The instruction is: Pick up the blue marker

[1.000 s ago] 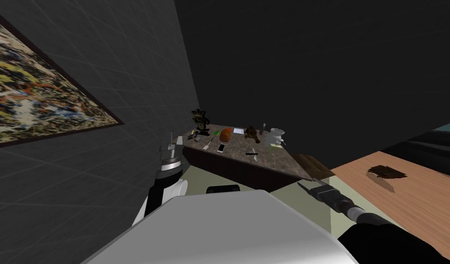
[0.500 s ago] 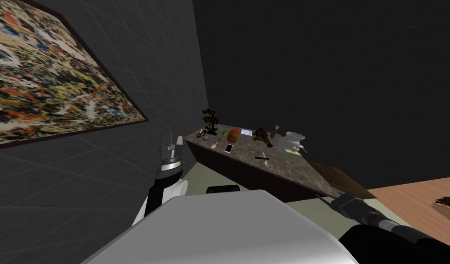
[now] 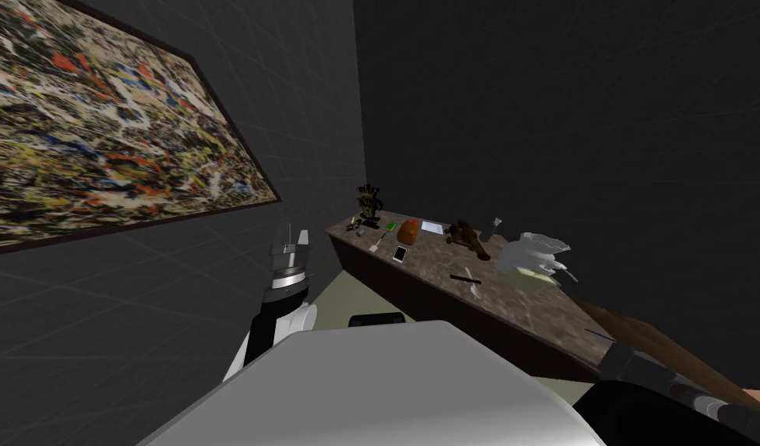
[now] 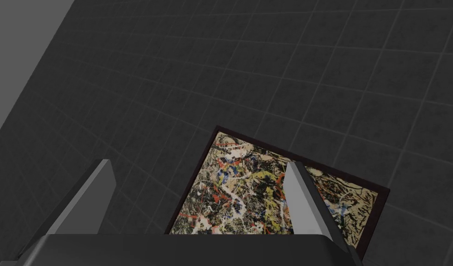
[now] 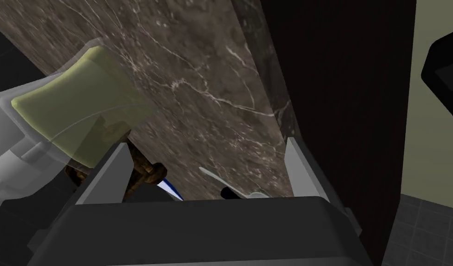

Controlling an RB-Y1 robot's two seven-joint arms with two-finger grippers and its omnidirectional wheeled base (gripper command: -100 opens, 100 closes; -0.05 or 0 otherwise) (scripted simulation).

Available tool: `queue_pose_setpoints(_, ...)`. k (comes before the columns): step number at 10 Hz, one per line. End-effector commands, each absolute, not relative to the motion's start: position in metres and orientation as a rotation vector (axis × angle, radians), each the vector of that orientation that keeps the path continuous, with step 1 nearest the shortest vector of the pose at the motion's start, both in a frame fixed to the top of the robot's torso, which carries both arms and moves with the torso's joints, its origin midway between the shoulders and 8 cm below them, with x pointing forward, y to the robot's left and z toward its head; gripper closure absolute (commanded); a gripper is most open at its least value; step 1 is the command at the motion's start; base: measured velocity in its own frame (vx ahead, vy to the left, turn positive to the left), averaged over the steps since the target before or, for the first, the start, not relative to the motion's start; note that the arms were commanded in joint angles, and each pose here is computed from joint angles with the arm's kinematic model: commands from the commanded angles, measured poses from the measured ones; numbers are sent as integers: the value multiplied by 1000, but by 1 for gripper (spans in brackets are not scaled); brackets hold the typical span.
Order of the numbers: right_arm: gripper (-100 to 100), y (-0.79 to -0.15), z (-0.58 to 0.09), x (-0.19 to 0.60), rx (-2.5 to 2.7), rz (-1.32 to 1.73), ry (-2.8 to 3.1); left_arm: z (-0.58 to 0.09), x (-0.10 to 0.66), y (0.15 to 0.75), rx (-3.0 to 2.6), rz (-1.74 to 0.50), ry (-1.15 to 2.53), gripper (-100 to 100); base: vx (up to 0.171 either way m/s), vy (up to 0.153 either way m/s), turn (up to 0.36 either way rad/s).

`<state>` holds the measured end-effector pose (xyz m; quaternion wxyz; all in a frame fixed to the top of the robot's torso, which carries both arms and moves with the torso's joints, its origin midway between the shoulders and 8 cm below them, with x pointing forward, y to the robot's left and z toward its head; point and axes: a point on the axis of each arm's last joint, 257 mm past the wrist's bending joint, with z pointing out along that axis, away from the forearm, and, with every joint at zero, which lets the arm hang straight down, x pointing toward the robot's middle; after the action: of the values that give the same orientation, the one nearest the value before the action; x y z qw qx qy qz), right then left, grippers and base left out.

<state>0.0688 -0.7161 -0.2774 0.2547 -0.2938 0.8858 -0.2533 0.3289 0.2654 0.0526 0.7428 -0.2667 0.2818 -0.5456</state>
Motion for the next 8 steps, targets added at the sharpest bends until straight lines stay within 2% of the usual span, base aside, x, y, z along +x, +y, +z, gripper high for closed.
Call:
queue_pose_setpoints(1,-100,-730,-280,49,-890,-713,2463,53,329,265,-584,-1195,618,0,66,104,403)
queue_pose_setpoints(3,-100,-739,-282,34,-951,-724,2502,53,329,265,-584,-1195,618,0,67,87,137)
queue_pose_setpoints(4,-100,-746,-283,22,-1003,-727,2536,53,329,265,-584,-1195,618,0,94,125,403)
queue_pose_setpoints(8,-100,-755,-288,-2,-1093,-719,2599,53,329,265,-584,-1195,618,0,55,68,157)
